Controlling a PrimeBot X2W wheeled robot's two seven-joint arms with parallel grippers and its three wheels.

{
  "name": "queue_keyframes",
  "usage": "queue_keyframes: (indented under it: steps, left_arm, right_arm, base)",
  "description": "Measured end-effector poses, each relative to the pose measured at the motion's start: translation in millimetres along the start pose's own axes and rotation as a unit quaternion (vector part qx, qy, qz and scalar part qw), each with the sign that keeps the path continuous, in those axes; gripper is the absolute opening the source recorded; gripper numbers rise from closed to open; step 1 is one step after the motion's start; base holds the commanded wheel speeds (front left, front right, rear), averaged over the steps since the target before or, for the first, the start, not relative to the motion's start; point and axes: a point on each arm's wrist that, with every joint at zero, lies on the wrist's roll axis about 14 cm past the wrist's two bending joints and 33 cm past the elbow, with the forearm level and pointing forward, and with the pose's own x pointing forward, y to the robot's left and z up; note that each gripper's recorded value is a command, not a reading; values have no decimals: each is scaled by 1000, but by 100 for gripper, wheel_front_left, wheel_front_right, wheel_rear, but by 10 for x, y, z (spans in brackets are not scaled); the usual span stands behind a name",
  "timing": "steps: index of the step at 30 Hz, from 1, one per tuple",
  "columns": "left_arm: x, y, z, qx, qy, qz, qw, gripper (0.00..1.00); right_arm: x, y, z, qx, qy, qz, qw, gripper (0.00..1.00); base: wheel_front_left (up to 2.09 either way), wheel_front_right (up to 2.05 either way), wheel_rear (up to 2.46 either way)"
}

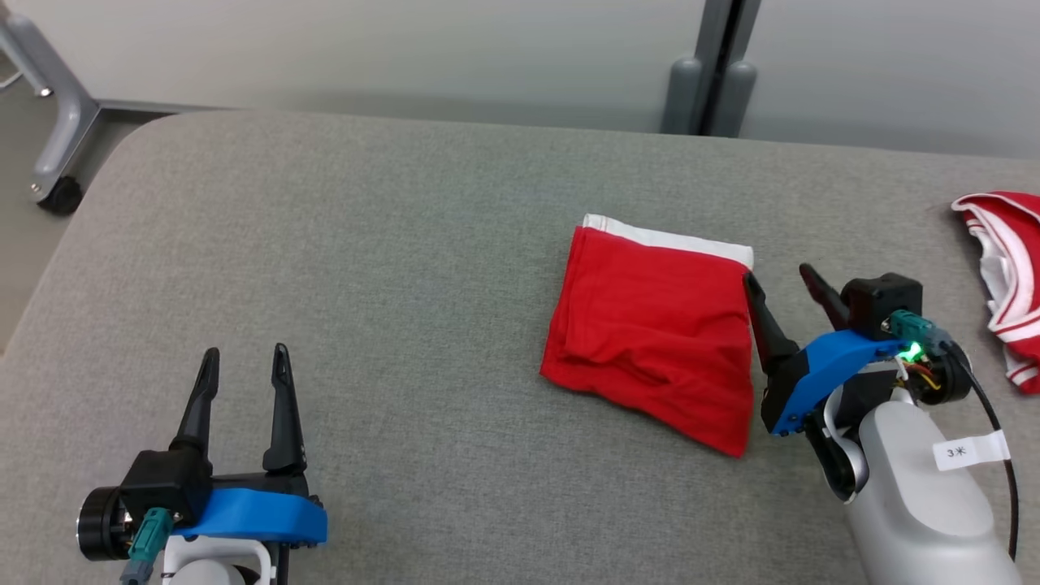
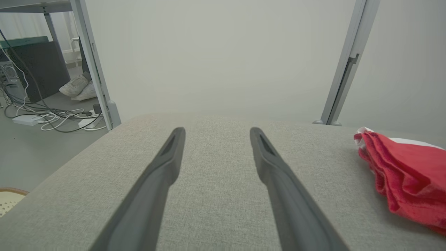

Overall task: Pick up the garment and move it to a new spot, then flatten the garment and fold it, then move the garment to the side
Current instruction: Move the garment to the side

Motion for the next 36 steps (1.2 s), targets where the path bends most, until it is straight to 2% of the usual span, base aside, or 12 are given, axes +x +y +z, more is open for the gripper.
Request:
queue_keyframes:
  steps: [6, 11, 20, 21, 22, 23, 30, 36]
  left_arm:
    - [19, 86, -59, 2, 10, 12, 1000, 100]
    - [37, 114, -64, 2, 11, 16, 1000, 100]
    - [41, 95, -74, 2, 12, 13, 1000, 100]
    - [41, 92, -76, 2, 13, 12, 1000, 100]
    - [43, 86, -79, 1, 13, 11, 1000, 100]
    - [46, 81, -81, 1, 13, 10, 1000, 100]
    - [93, 15, -102, -2, 15, 1, 1000, 100]
    - [204, -180, -152, -6, 19, -29, 999, 100]
  right_arm:
    - [71, 69, -512, 15, 75, 6, 997, 100]
    - [54, 161, -788, 38, 111, 10, 993, 100]
    - [34, 314, -925, 67, 133, 20, 989, 100]
    - [34, 335, -922, 71, 131, 22, 989, 48]
    - [31, 358, -927, 76, 132, 24, 988, 12]
    - [28, 379, -930, 78, 133, 26, 988, 0]
    - [9, 398, -855, 69, 111, 35, 991, 0]
    - [-91, -14, -804, 24, 97, 13, 995, 0]
  base:
    - [0, 0, 0]
    - [0, 0, 0]
    - [0, 0, 0]
    - [0, 0, 0]
    - [0, 0, 0]
    - [0, 0, 0]
    - [0, 0, 0]
    - [0, 0, 0]
